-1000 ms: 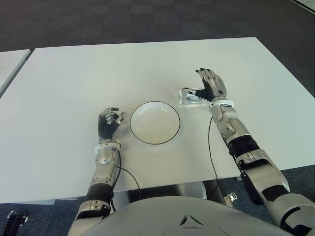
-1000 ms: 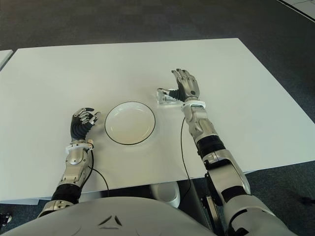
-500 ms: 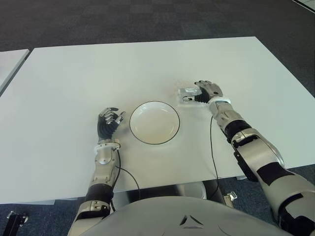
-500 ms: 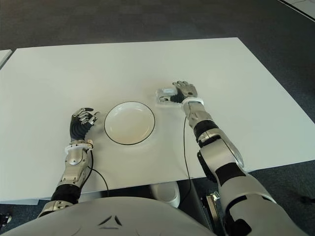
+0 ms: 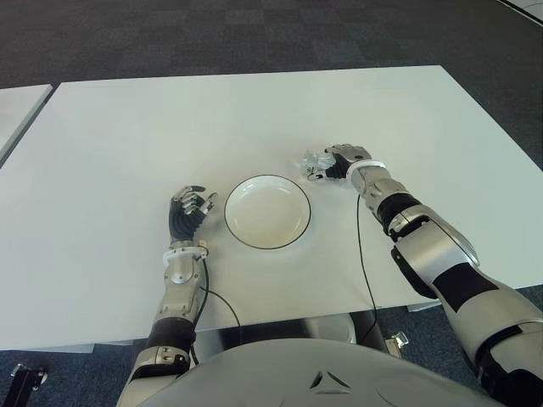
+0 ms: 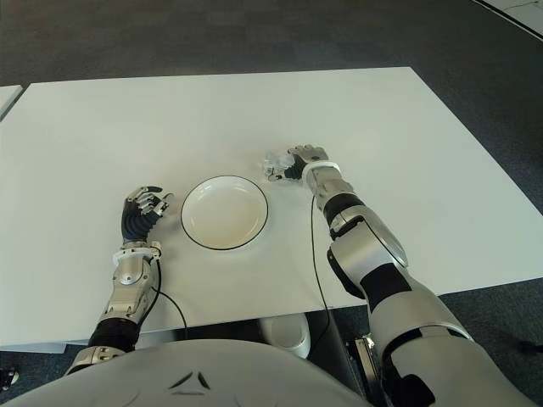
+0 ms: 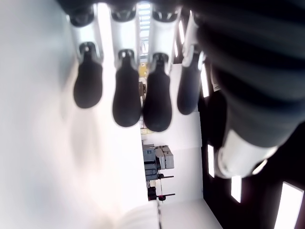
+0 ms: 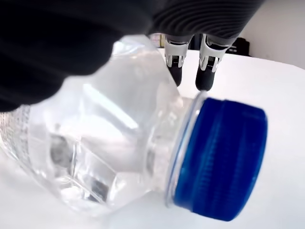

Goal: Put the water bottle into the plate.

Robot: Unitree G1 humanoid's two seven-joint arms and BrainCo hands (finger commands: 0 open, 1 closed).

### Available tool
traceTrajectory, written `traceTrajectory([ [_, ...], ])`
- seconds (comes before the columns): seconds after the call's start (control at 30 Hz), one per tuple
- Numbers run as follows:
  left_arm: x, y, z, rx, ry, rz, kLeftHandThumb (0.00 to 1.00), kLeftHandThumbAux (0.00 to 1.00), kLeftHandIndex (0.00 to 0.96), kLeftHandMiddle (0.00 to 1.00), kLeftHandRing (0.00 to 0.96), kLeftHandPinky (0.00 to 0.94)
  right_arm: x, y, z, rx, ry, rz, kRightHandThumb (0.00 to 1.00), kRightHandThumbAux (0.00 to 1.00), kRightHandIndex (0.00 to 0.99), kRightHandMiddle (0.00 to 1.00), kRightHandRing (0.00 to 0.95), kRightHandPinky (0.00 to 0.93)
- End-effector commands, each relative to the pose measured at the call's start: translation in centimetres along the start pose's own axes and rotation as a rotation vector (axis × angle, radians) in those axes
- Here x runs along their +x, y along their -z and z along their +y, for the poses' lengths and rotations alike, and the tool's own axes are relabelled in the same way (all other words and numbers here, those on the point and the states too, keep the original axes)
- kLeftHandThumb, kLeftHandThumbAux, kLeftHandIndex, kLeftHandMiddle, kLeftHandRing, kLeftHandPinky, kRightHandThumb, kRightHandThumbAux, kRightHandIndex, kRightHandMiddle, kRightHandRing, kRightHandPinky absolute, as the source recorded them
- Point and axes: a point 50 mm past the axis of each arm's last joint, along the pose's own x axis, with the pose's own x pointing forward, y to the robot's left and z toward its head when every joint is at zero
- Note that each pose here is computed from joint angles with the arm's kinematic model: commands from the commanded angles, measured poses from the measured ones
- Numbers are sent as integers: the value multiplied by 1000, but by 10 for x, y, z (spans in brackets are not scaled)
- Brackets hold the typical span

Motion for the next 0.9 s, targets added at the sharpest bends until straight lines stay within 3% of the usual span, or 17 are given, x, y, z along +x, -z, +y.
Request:
traceTrajectory([
  [0.03,-26,37,10,40,-15,209,705,716,436,689,683,661,-4,-4,37,-45,-174,6,643,221,0,0,0,0],
  [0.57,-28,37,12,39,-24,213,704,717,435,676,675,655,-5,-5,48,-68,-238,25,594,243,0,0,0,0],
  [0.77,-29,37,12,32,-22,207,705,716,435,679,677,662,-6,-4,49,-36,-209,33,583,306,0,0,0,0],
  [0.83,-29,37,12,29,-22,205,705,716,435,680,679,666,-5,-4,48,-3,-174,34,562,381,0,0,0,0],
  [0.9,-29,37,12,28,-22,204,706,716,435,683,682,670,-5,-3,47,17,-152,34,545,431,0,18,31,66],
])
